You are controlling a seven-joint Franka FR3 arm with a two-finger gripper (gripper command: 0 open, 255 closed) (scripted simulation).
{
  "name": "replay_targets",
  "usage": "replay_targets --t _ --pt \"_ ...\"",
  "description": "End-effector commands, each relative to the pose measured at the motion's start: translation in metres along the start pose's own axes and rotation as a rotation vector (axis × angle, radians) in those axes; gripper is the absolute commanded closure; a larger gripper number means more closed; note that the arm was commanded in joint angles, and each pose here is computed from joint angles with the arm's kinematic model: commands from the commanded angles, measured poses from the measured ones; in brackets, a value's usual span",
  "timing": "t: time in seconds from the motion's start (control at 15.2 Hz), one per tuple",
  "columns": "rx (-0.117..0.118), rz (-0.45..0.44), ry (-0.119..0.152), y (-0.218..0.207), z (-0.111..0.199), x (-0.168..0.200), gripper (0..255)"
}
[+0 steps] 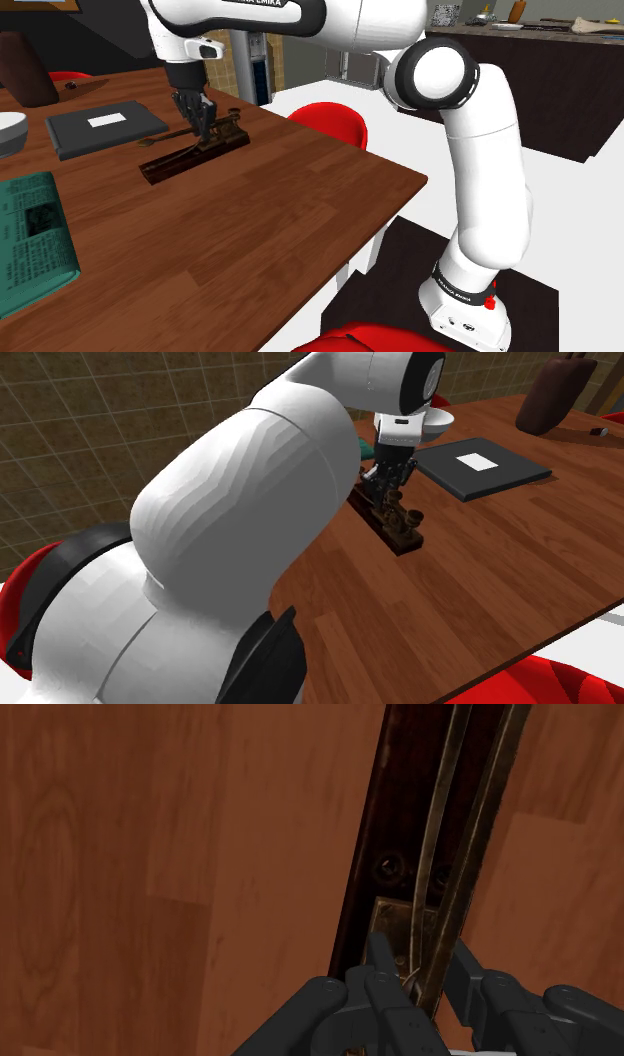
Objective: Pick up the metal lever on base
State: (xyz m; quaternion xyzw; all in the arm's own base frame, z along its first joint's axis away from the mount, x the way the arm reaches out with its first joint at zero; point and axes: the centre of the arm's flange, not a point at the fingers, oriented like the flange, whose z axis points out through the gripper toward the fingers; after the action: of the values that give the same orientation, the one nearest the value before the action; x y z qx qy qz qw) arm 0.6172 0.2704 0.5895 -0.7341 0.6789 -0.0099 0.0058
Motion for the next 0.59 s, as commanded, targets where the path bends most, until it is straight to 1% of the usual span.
replay_targets --t 0.0,0.53 --pt "0.001 0.000 0.000 0.001 -0.011 0.001 255" --pt "0.000 0.000 0.000 0.000 -0.053 0.001 255"
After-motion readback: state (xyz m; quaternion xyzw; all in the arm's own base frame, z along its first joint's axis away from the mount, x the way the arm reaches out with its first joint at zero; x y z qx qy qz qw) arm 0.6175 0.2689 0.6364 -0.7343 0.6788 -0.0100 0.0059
